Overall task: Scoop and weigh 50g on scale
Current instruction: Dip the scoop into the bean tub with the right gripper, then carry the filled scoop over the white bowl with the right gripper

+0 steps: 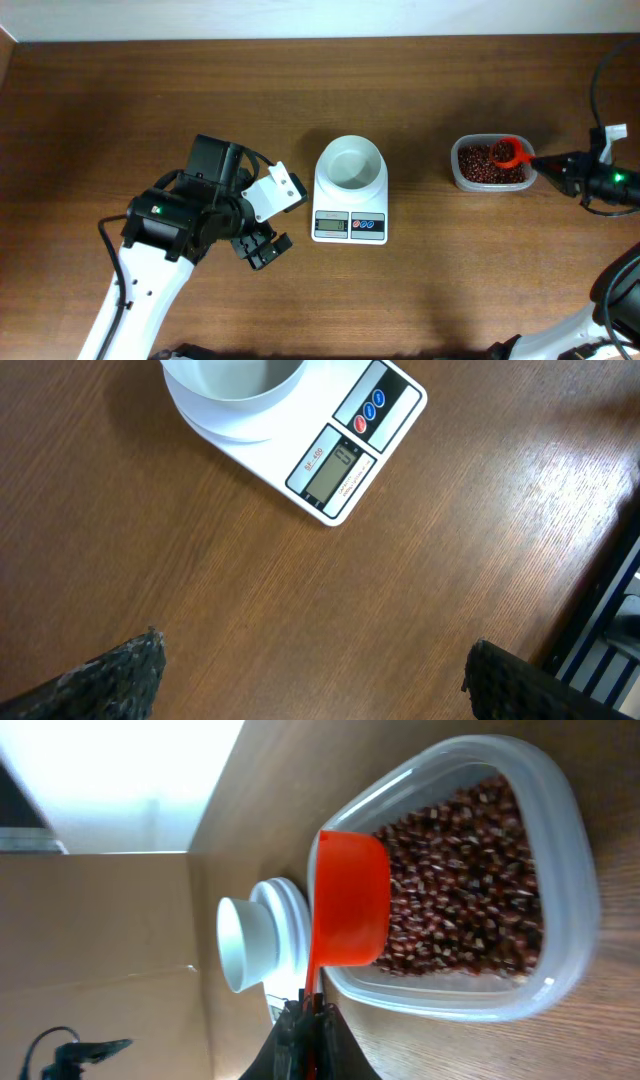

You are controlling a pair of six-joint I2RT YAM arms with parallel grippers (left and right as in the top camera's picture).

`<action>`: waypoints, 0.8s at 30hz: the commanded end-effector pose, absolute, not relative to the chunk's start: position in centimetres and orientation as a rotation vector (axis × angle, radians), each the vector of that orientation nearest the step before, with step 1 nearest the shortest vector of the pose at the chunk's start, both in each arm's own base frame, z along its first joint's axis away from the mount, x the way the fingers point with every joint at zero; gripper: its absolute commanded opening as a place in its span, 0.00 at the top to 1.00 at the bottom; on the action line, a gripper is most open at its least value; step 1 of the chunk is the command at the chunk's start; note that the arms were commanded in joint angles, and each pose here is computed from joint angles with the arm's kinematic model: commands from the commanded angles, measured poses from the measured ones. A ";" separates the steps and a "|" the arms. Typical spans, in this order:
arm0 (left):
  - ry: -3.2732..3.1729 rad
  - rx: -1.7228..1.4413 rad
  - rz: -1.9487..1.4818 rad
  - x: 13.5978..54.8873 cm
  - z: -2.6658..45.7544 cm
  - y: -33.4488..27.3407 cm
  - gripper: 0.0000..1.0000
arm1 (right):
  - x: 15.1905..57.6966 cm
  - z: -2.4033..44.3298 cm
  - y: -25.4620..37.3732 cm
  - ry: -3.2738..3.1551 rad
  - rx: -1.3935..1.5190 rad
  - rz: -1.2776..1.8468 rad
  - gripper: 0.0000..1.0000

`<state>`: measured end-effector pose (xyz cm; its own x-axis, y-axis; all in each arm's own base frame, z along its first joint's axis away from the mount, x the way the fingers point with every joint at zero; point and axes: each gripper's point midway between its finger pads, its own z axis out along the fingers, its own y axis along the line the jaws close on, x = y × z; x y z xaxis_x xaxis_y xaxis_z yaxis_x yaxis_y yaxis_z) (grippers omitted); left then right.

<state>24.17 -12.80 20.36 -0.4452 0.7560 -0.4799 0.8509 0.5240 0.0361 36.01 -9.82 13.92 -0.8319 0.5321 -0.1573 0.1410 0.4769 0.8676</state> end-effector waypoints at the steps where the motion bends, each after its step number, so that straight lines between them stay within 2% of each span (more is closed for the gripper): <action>1: 2.305 1.321 -0.279 24.4 20.8 -12.7 0.01 | 36.8 15.8 -9.3 2.190 0.524 1.423 0.96; 3: 2.305 1.321 -0.279 24.4 20.8 -12.7 0.01 | 37.2 16.5 -8.3 2.159 0.493 1.472 0.96; 8: 2.306 1.321 -0.279 24.4 20.8 -12.7 0.01 | 38.3 17.8 -0.7 2.178 0.284 1.642 0.96; 17: 2.306 1.321 -0.278 24.4 20.8 -12.7 0.01 | 36.8 17.8 13.3 2.296 -0.200 1.785 0.96; 21: 2.306 1.321 -0.278 24.4 20.8 -12.7 0.01 | 36.5 16.7 16.2 2.331 -0.380 1.696 0.96; 24: 2.306 1.321 -0.278 24.4 20.8 -12.7 0.01 | 37.4 14.4 16.4 2.414 -0.475 1.487 0.96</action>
